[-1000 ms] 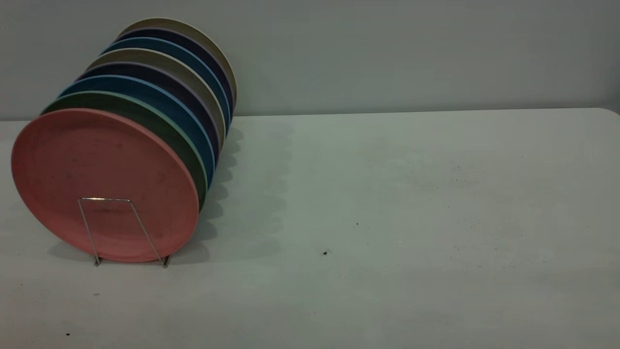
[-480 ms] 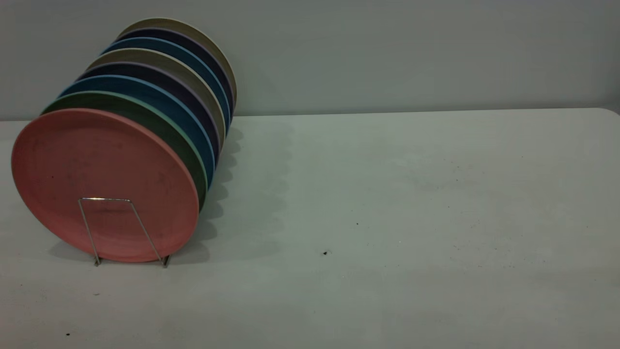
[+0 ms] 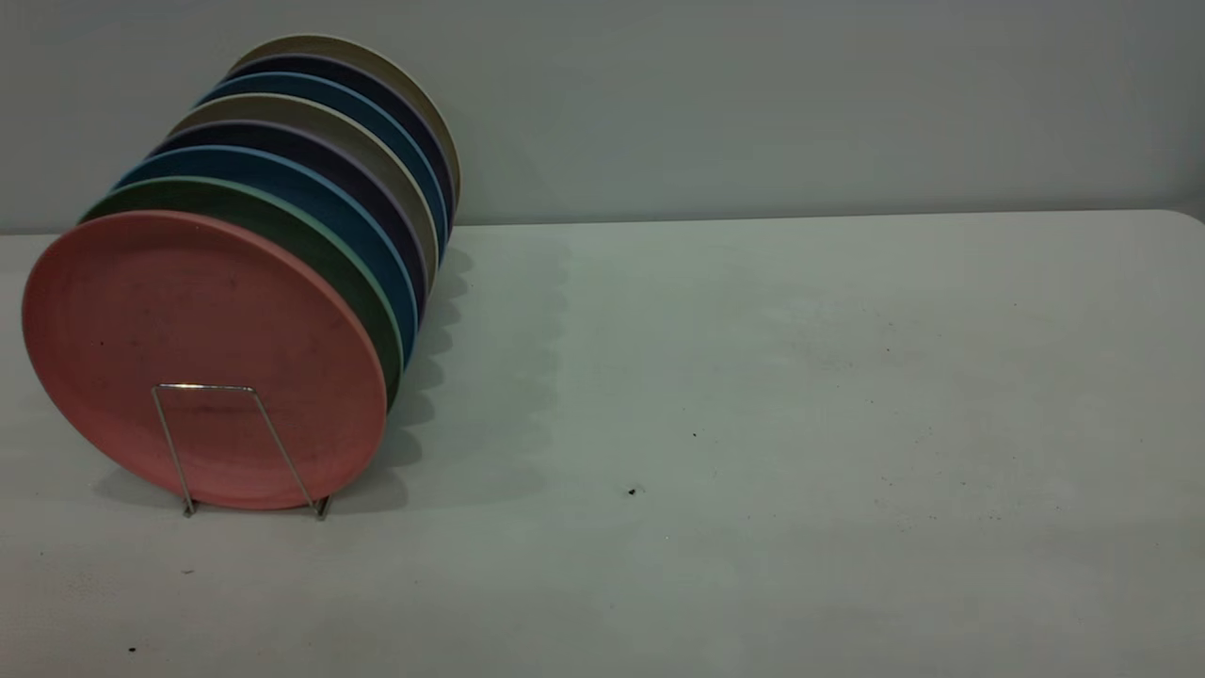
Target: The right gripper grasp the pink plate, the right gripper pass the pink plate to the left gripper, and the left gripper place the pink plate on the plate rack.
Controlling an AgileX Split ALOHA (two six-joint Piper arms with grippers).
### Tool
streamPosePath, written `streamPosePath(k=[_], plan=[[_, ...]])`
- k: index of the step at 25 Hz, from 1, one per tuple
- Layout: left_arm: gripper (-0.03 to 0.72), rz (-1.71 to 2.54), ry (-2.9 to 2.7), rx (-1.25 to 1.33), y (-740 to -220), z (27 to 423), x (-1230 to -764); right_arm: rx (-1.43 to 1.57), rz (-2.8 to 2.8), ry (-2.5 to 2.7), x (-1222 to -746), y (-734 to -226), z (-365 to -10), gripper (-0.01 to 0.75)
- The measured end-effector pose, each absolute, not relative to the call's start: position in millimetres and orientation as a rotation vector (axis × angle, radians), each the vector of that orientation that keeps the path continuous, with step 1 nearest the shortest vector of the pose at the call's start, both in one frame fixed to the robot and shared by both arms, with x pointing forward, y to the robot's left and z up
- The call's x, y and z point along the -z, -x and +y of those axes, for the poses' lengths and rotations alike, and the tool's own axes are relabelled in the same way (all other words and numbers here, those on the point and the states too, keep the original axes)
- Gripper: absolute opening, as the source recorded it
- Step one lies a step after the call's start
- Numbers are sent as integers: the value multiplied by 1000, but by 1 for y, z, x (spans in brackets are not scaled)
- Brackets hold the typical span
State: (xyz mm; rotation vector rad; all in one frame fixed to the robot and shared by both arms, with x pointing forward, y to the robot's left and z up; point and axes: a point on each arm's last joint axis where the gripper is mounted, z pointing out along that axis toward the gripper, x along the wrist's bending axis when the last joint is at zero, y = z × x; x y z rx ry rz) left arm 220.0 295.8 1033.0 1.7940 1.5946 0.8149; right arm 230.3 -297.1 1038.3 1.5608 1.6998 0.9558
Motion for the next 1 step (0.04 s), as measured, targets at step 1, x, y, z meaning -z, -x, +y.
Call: streamPosePath(k=[1], plan=[[526,1595,-1794,-815,-220,296,-1033,-956,1700,-1561,-1038,-230,-297,239]])
